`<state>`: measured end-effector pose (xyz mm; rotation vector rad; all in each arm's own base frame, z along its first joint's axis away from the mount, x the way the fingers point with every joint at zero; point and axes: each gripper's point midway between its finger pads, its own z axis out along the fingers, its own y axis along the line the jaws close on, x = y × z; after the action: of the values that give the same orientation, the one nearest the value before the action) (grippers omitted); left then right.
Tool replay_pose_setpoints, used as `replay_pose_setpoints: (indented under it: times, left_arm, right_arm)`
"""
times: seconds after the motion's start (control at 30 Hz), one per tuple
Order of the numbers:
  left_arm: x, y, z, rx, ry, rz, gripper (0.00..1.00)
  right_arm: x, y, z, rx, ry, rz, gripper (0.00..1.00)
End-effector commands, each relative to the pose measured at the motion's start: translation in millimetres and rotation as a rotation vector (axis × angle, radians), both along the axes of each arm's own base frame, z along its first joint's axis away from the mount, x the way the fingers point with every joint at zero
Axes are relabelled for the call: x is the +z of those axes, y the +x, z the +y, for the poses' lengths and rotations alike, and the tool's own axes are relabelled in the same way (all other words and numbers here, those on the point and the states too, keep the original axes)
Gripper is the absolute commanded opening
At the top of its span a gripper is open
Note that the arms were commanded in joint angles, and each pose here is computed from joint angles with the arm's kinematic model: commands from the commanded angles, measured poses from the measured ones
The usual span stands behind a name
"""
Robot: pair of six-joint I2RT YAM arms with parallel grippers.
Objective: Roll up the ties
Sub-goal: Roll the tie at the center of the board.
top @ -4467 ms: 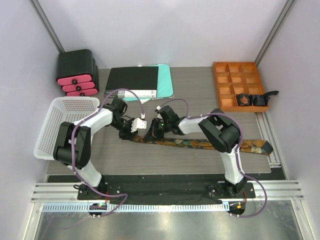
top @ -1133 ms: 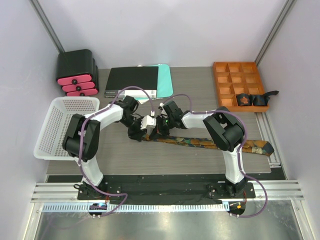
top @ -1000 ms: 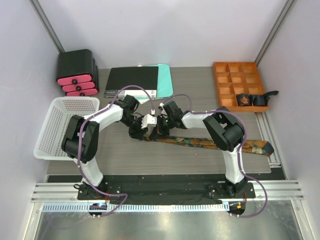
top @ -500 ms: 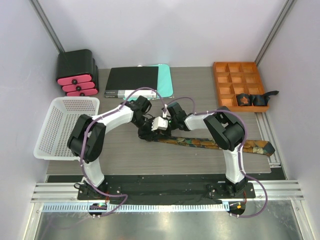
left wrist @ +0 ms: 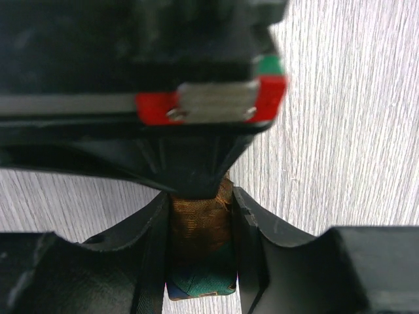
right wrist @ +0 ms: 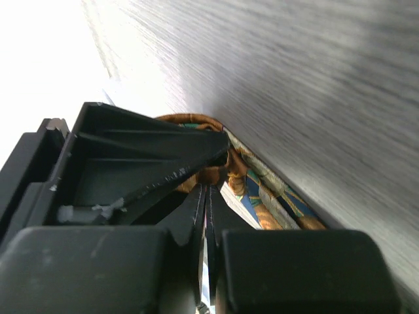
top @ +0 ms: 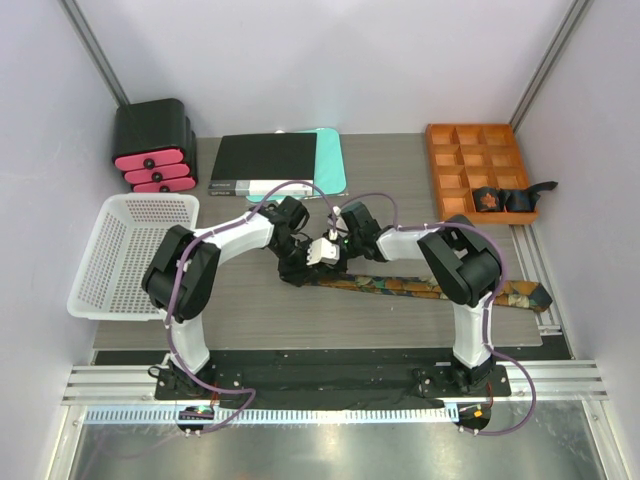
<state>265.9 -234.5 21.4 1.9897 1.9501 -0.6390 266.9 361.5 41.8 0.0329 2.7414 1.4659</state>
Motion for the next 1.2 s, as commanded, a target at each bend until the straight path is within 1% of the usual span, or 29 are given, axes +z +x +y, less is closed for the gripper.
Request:
replay_pose_setpoints:
  times: [0.0, 0.07, 0.13, 0.23, 0.3, 0.4, 0.5, 0.57, 0.63, 0.7, 0.73, 0.8, 0.87, 1.03, 1.17]
  left_arm:
    - [-6.2, -2.1, 8.9, 0.006, 0.038, 0.005, 0.41]
    - [-6.7, -3.9, 10.1, 0.006, 0.039, 0.011, 0.39]
    - [-7.6, -2.9, 8.4, 0.009, 0.039, 0.021, 0.37]
    - [-7.4, -0.7, 7.9, 0.012, 0.046, 0.024, 0.34]
    - [-8.4, -0.5, 8.7, 0.013, 0.05, 0.023, 0.34]
    - [-9.6, -0.4, 9.3, 0.012, 0.054, 0.023, 0.33]
    - [-9.7, 0.2, 8.9, 0.014, 0.054, 0.023, 0.34]
    - [-6.6, 1.1, 8.1, 0.02, 0.05, 0.02, 0.38]
    - [1.3, 1.9, 9.1, 0.028, 0.041, 0.009, 0.48]
    - [15.7, 5.7, 9.5, 0.044, 0.005, -0.015, 0.56]
    - [18.7, 6.3, 10.9, 0.053, -0.006, -0.02, 0.63]
    - [26.8, 10.8, 17.4, 0.077, -0.028, -0.031, 0.7]
    - [35.0, 15.1, 27.6, 0.106, -0.05, -0.047, 0.72]
    - [31.0, 14.6, 49.6, 0.12, -0.041, -0.059, 0.71]
    - [27.2, 16.1, 46.5, 0.113, -0.059, -0.062, 0.69]
  right_arm:
    - [14.2, 11.9, 3.7, 0.005, 0.009, -0.051, 0.06]
    - [16.4, 12.7, 9.3, 0.003, 0.027, -0.053, 0.08]
    - [18.9, 12.5, 12.6, 0.015, 0.023, -0.062, 0.11]
    - [14.5, 11.0, 10.5, 0.021, -0.001, -0.067, 0.12]
    - [9.7, 8.0, 9.6, 0.031, -0.024, -0.057, 0.12]
    - [3.1, 5.7, 9.1, 0.041, -0.042, -0.054, 0.18]
    - [-7.2, 0.5, 5.6, 0.059, -0.083, -0.042, 0.18]
    - [-23.3, -0.8, 1.1, 0.072, -0.148, -0.028, 0.17]
    - [-35.5, -0.1, -4.1, 0.076, -0.189, -0.019, 0.15]
    - [-45.0, -1.1, -6.5, 0.081, -0.212, -0.006, 0.15]
    - [-46.4, -1.3, -6.6, 0.081, -0.219, -0.003, 0.15]
    - [-50.1, 1.1, -7.1, 0.082, -0.231, -0.004, 0.14]
    - [-53.3, 0.6, -8.9, 0.083, -0.245, 0.001, 0.13]
    - [-56.0, -1.6, -11.1, 0.089, -0.255, 0.007, 0.13]
    - [-55.5, -2.7, -10.3, 0.092, -0.249, 0.012, 0.13]
